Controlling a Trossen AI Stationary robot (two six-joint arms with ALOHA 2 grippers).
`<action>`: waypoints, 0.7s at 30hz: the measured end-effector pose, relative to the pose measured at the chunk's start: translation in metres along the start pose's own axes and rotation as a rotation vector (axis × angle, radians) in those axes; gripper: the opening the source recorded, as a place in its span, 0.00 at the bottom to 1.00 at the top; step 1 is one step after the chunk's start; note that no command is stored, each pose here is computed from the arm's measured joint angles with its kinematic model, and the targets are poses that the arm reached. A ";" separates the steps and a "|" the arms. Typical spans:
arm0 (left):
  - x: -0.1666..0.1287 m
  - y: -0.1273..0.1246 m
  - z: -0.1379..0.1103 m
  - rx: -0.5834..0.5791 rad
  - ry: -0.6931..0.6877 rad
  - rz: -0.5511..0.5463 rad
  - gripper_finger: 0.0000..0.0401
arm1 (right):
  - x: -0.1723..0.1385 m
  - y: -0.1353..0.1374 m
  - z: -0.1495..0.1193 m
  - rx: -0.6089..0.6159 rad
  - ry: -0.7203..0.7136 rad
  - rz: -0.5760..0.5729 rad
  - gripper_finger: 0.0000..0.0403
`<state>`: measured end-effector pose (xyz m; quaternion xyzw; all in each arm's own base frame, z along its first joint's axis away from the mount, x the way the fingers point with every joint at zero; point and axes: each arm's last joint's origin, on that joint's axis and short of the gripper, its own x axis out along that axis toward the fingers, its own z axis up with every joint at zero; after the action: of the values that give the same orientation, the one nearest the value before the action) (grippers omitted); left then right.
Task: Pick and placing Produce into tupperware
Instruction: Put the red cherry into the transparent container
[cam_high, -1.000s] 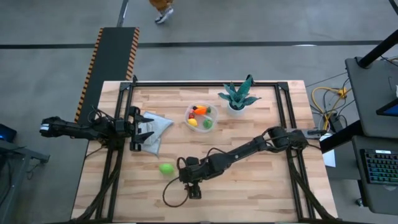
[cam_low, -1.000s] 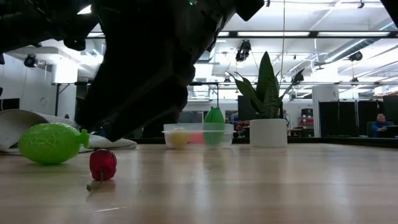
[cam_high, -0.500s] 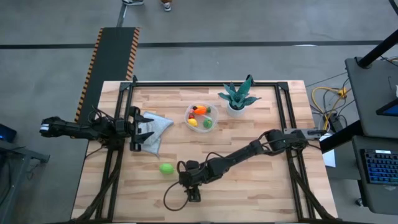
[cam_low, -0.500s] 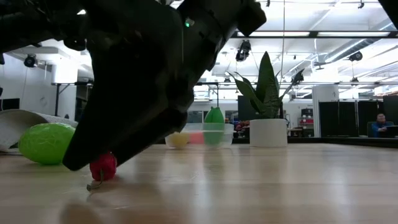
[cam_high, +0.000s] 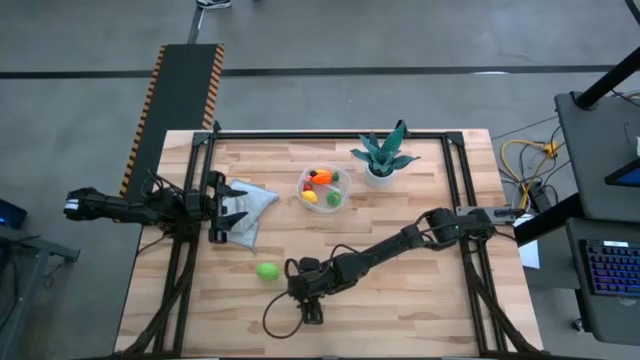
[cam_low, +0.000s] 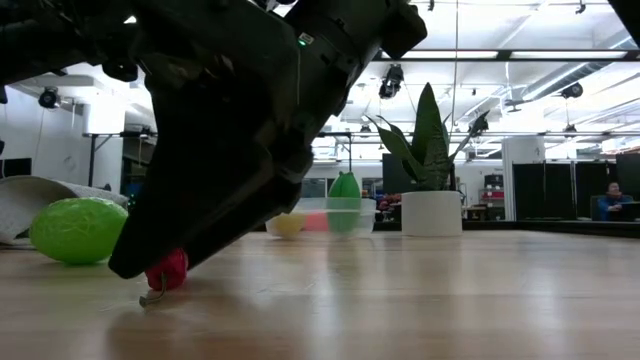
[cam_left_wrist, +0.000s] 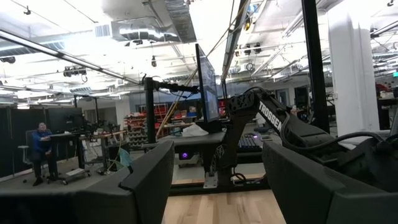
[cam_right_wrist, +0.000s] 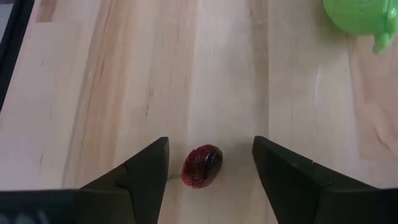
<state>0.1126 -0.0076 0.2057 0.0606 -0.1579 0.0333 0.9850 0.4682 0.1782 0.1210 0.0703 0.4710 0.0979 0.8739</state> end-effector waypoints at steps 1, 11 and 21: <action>0.000 0.000 0.000 0.000 0.000 0.000 0.58 | 0.000 0.000 0.000 -0.003 0.003 0.000 0.56; 0.000 0.000 0.000 0.000 0.000 0.000 0.58 | -0.001 0.000 -0.002 -0.003 0.019 -0.003 0.56; 0.000 0.000 0.000 0.000 0.000 0.000 0.58 | 0.000 0.000 -0.005 -0.001 0.048 0.002 0.50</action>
<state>0.1126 -0.0076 0.2057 0.0606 -0.1579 0.0334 0.9850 0.4641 0.1782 0.1189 0.0679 0.4917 0.1007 0.8623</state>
